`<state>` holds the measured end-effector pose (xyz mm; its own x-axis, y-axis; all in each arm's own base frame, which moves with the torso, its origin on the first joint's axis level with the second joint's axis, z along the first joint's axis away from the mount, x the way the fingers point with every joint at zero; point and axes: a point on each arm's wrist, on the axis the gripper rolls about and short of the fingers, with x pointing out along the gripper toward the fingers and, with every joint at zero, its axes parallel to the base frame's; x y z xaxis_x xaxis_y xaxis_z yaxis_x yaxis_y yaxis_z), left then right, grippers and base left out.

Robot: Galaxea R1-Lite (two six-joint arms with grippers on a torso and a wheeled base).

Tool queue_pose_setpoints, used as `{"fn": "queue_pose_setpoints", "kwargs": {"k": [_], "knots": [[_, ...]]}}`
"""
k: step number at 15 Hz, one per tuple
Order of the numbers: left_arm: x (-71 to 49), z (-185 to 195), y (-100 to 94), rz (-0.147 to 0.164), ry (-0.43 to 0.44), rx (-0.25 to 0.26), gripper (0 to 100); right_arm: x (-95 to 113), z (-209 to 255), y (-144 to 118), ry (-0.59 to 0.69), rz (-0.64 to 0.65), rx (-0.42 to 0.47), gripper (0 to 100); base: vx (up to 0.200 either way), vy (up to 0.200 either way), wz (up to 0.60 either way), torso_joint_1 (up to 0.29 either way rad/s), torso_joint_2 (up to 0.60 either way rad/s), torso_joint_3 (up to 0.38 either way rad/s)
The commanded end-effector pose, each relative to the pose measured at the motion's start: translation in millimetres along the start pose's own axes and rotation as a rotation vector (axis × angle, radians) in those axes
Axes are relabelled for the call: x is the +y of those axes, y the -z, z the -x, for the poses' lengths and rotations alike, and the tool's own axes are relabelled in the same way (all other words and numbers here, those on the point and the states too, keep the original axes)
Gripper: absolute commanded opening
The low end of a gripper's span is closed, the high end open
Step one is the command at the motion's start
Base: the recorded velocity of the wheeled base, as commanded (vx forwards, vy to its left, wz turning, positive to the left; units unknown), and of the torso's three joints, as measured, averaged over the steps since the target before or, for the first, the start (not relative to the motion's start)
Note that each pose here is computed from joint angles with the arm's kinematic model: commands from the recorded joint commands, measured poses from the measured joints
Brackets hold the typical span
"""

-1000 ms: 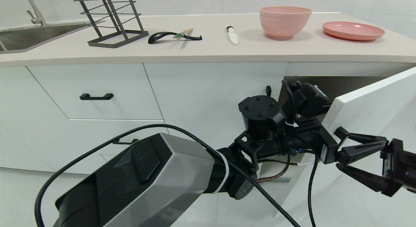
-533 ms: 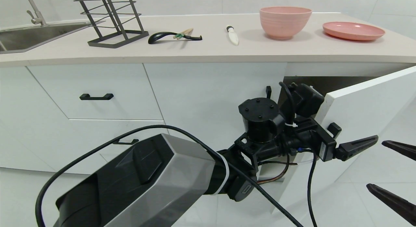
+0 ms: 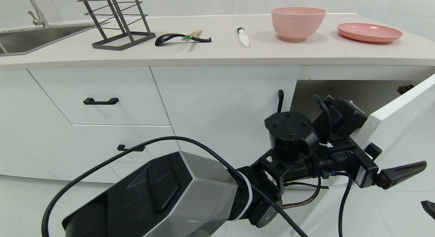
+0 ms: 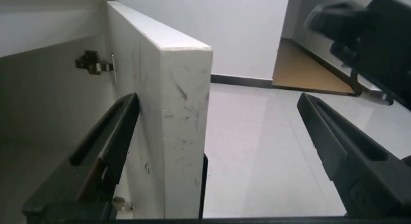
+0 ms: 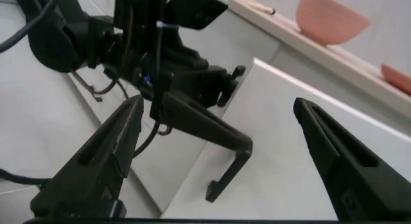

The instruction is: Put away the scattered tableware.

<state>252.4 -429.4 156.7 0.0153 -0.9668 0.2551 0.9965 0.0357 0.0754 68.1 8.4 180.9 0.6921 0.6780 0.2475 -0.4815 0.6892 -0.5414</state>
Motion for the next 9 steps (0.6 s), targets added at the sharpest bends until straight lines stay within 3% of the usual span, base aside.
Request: {"fn": "queue_pose_setpoints", "kwargs": {"k": [1,9], "knots": [[-5.1,-3.0,2.9,0.006,0.010,0.003,100,4.6,6.4,-10.5,0.018,0.051,-0.040,100,0.000,0.000,0.00,0.000,0.00,0.000],[-30.3,-15.5,7.5,0.027,0.064,0.011,100,10.7,15.6,-27.5,0.054,0.139,-0.111,100,0.000,0.000,0.00,0.000,0.00,0.000]]}}
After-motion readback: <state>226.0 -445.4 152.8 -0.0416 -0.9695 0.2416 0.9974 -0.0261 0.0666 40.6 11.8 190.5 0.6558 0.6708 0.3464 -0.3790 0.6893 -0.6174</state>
